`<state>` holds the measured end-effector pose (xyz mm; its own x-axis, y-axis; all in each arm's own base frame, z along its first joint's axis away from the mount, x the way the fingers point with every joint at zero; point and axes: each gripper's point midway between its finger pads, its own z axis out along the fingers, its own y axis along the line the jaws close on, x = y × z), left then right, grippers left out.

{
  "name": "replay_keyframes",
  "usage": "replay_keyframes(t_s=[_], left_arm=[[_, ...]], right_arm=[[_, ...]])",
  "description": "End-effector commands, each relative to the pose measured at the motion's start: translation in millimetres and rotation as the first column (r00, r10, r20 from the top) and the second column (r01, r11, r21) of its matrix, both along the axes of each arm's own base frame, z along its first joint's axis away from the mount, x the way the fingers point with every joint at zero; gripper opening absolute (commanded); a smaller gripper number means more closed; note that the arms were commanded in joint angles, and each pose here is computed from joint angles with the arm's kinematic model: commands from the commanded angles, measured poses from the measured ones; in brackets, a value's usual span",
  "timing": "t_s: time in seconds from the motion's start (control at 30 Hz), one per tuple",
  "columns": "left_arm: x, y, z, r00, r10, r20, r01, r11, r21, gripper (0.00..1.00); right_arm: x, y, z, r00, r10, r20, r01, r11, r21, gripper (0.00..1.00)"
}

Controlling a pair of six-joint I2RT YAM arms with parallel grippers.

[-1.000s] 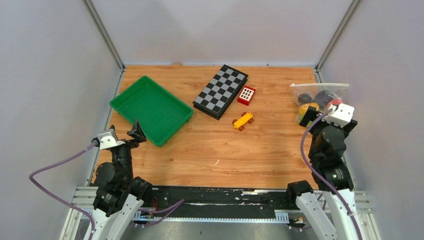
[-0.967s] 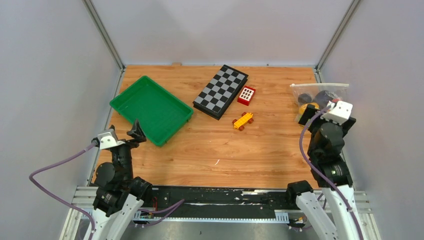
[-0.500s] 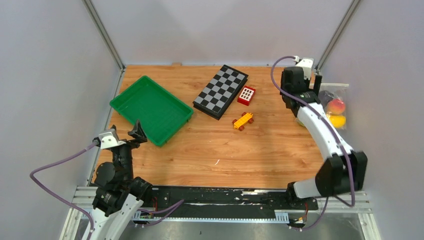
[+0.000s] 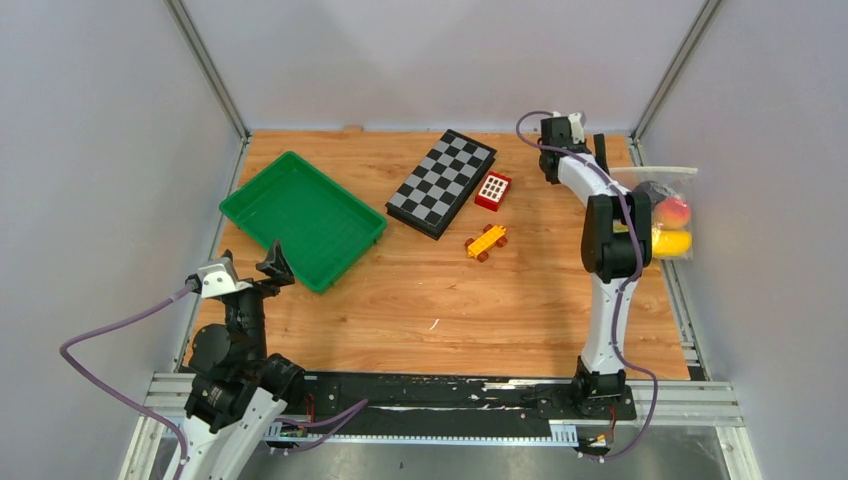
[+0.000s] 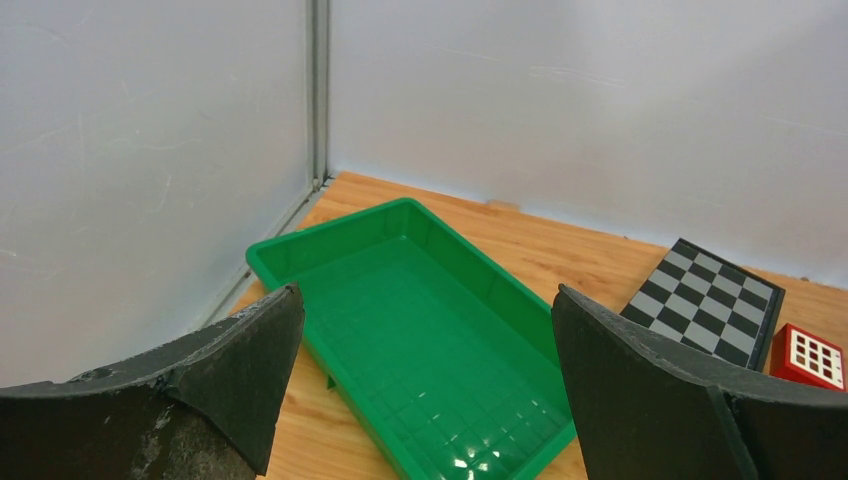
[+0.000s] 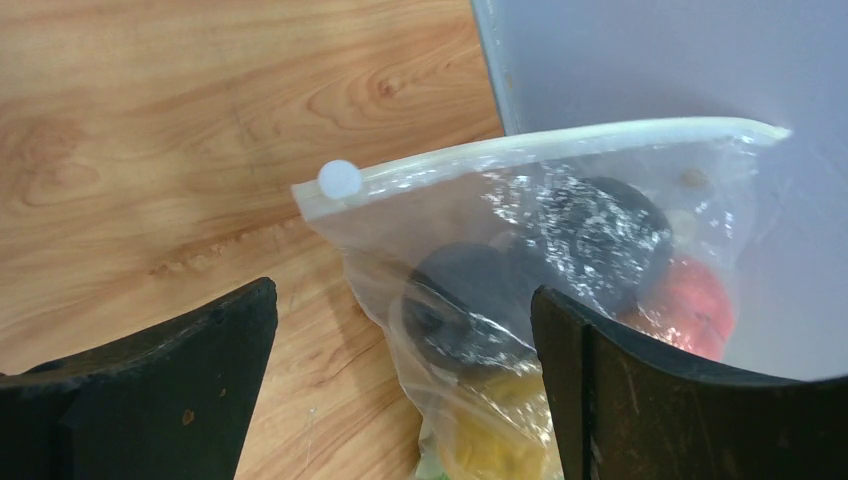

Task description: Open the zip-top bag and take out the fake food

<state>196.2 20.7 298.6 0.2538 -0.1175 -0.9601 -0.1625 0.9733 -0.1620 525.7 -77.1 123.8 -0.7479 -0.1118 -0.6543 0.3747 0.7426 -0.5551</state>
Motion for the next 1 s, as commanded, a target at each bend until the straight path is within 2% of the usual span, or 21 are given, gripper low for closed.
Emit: replay_keyframes(t_s=[0.0,0.13,0.23,0.33,0.47,0.5,0.67,0.8,0.97], left_arm=[[-16.0,8.4,20.6,0.995,0.006,0.098,-0.001,0.999,-0.046,1.0],[-15.6,7.9,20.6,0.995,0.004,0.099,0.0,0.999,-0.044,1.0],[-15.6,7.7,21.0,0.995,0.003,0.1,0.002,0.999,-0.043,1.0],[-15.9,7.7,21.3,0.995,0.001,0.1,0.003,0.999,-0.042,1.0],[-17.0,7.7,22.6,0.995,-0.001,0.101,0.006,0.999,-0.044,1.0],[-17.3,7.5,23.2,0.995,-0.004,0.102,0.008,0.999,-0.045,1.0],[-19.7,10.1,25.2,0.995,0.005,0.101,0.0,0.999,-0.05,1.0],[-19.5,8.6,25.0,0.995,-0.004,0.099,0.009,0.999,-0.047,1.0],[-18.2,4.9,24.5,0.995,-0.022,0.101,0.026,0.999,-0.04,1.0]], right_arm=[[9.2,-10.6,-9.1,0.99,0.042,-0.137,-0.063,0.986,-0.152,0.97],[6.8,-23.1,-26.9,0.975,0.021,-0.22,-0.073,0.97,-0.232,0.94],[4.4,-33.5,-29.3,0.969,-0.01,-0.247,-0.064,0.955,-0.291,0.81],[2.5,-36.7,-23.6,0.968,-0.009,-0.251,-0.073,0.946,-0.315,0.52],[-4.7,-31.6,-15.3,0.969,0.018,-0.247,-0.094,0.949,-0.301,0.04],[-7.0,-26.6,-11.9,0.968,0.033,-0.248,-0.108,0.948,-0.298,0.0],[-31.0,18.7,12.2,0.965,0.129,-0.228,-0.194,0.936,-0.293,0.0],[-63.8,52.4,56.2,0.974,0.186,-0.13,-0.214,0.942,-0.259,0.0],[-110.5,92.7,84.5,0.963,0.265,-0.049,-0.269,0.938,-0.219,0.0]])
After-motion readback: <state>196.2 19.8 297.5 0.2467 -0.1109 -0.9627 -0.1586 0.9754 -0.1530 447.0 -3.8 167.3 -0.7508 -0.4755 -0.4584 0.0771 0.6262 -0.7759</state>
